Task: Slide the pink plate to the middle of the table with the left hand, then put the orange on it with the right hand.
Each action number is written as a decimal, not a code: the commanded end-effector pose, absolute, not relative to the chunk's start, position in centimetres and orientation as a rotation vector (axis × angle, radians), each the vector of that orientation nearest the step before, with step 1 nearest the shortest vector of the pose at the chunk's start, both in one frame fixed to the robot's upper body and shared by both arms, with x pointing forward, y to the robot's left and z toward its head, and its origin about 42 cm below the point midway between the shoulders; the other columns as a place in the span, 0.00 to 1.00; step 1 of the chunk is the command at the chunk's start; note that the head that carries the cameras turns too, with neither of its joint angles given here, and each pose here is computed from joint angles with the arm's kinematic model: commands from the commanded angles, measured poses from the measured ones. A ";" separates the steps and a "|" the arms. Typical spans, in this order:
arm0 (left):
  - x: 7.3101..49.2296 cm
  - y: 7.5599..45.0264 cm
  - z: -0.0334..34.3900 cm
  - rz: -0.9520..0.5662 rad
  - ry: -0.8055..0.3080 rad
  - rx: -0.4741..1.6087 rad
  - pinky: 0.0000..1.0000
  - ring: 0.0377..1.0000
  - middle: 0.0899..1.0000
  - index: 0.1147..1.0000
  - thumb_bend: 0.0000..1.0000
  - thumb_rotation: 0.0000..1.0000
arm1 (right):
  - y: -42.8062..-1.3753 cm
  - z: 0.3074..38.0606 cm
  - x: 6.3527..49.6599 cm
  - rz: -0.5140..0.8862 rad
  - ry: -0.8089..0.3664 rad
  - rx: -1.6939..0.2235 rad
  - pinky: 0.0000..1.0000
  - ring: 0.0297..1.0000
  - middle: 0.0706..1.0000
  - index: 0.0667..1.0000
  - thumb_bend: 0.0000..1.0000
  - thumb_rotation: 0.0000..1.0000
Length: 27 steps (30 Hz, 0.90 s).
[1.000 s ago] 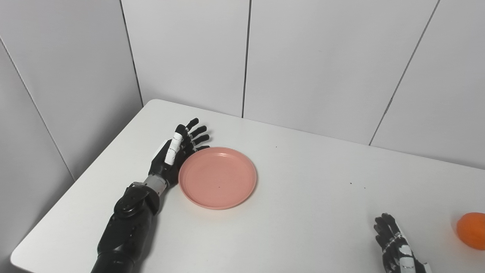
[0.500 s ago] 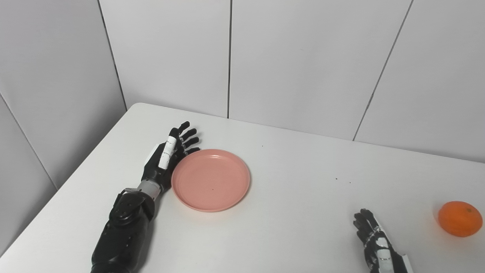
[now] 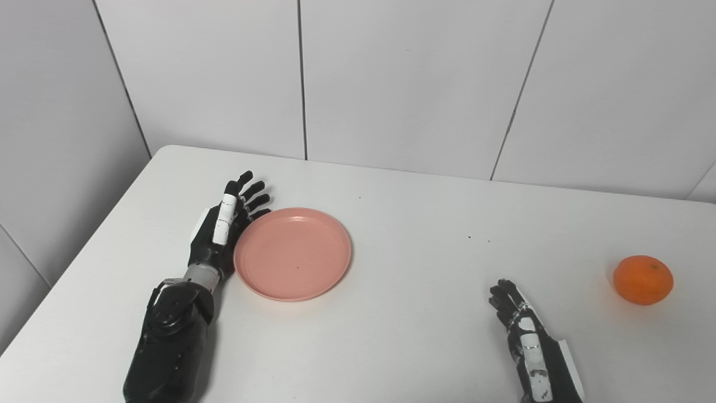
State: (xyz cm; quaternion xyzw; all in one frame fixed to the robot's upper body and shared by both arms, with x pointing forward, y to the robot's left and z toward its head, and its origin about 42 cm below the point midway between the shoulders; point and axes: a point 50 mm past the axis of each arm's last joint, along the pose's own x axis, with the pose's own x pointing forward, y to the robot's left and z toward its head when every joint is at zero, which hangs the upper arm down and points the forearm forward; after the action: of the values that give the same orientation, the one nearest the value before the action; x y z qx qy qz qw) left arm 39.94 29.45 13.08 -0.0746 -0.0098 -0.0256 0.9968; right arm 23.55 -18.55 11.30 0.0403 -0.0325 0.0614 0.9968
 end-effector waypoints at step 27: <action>38.5 25.1 12.4 -0.105 0.050 -0.233 0.81 0.88 0.90 0.92 1.00 0.85 | -14.7 11.7 23.8 0.084 -0.083 0.110 0.97 0.93 0.92 0.88 0.85 0.98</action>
State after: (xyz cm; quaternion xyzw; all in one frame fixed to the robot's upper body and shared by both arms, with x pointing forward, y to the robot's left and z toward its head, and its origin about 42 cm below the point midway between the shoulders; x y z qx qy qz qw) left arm 38.92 25.52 13.19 -0.1052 -0.0005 -0.0508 0.9931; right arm 23.90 -16.09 11.58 0.0439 -0.0350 0.0301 0.9980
